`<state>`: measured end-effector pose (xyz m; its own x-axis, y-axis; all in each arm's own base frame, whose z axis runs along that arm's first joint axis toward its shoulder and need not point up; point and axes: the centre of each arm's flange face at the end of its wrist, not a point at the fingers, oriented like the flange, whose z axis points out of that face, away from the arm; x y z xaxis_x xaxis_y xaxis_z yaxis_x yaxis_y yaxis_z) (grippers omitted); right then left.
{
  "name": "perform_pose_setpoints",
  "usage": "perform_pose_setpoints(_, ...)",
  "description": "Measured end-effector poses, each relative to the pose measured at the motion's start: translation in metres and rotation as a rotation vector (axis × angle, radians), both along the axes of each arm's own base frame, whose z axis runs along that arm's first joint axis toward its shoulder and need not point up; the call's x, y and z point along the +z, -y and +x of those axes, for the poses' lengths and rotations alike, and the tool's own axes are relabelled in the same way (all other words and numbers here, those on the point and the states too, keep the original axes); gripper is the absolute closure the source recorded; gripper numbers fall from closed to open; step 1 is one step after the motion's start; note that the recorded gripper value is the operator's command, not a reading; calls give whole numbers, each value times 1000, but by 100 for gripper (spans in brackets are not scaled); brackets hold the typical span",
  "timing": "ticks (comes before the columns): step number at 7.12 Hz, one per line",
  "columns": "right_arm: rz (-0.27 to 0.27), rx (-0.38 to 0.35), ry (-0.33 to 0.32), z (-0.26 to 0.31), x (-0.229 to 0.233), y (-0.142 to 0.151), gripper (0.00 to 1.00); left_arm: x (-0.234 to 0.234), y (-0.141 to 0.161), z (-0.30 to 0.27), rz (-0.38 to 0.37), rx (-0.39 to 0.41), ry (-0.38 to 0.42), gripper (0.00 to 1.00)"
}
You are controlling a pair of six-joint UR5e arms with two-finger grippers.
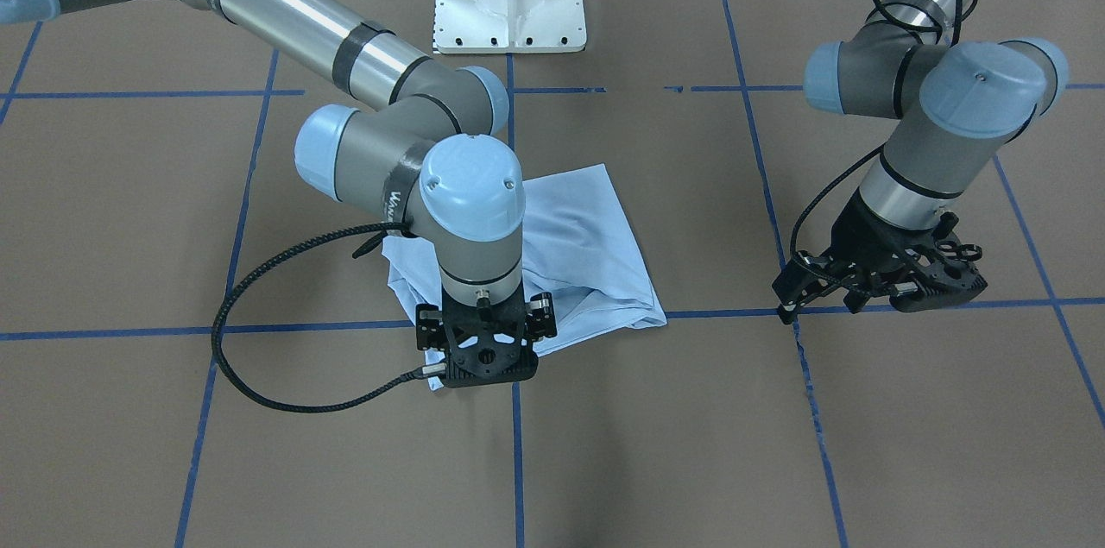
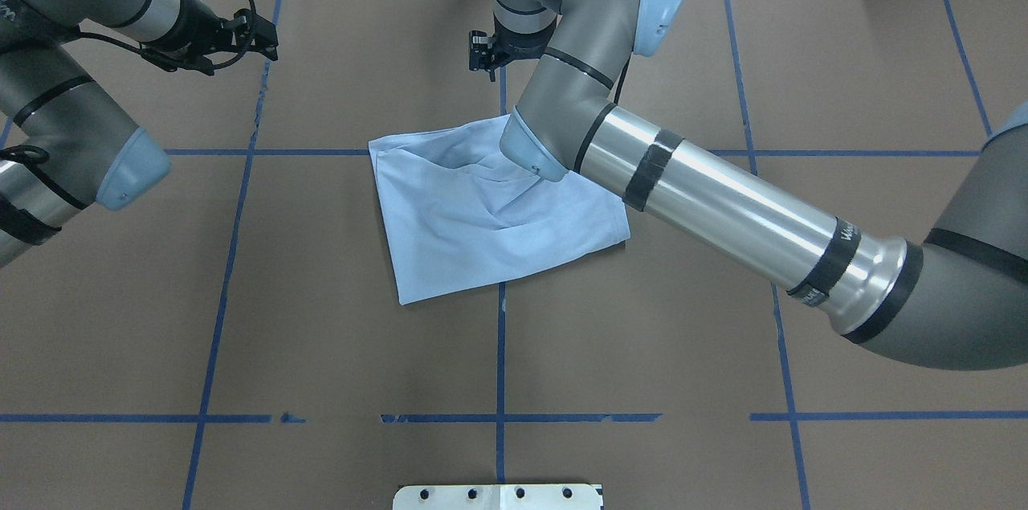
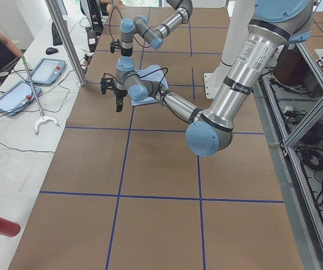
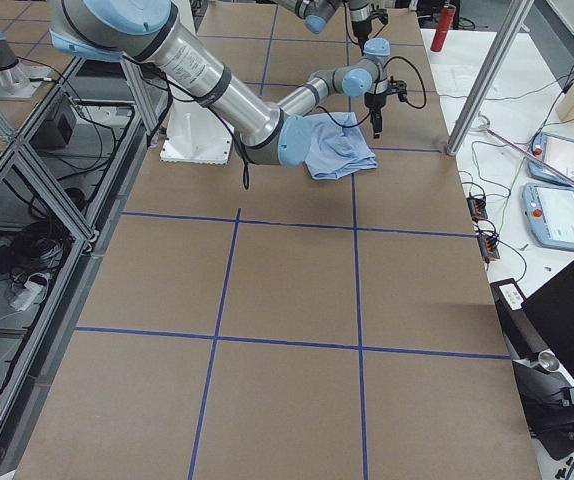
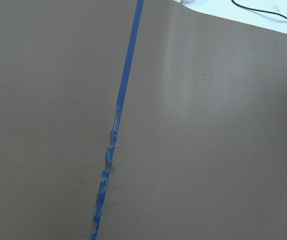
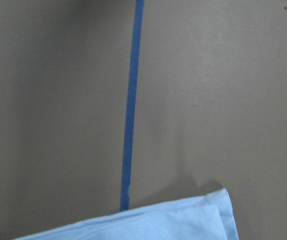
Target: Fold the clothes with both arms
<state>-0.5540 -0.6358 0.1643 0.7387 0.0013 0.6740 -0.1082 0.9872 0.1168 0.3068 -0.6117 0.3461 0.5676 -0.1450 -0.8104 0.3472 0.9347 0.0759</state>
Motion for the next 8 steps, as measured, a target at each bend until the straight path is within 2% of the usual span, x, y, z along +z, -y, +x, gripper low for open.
perform_pose_setpoints(1, -86, 57, -6, -2, 17, -14, 14, 0, -1, 0, 0, 1, -2, 0)
perform_pose_setpoints(2, -163, 123, -9, -5, 35, -21, 30, 0, -1, 0, 0, 2, -2, 0)
perform_pose_setpoints(3, -201, 166, -4, -9, 49, -23, 52, 0, -1, 1, 0, 3, -3, 0)
perform_pose_setpoints(5, -223, 201, 23, -15, 56, -24, 58, 1, -2, 1, -1, 4, -2, 0)
perform_pose_setpoints(8, -238, 196, 29, -26, 57, -34, 54, 2, -2, 2, -3, 5, 0, 0)
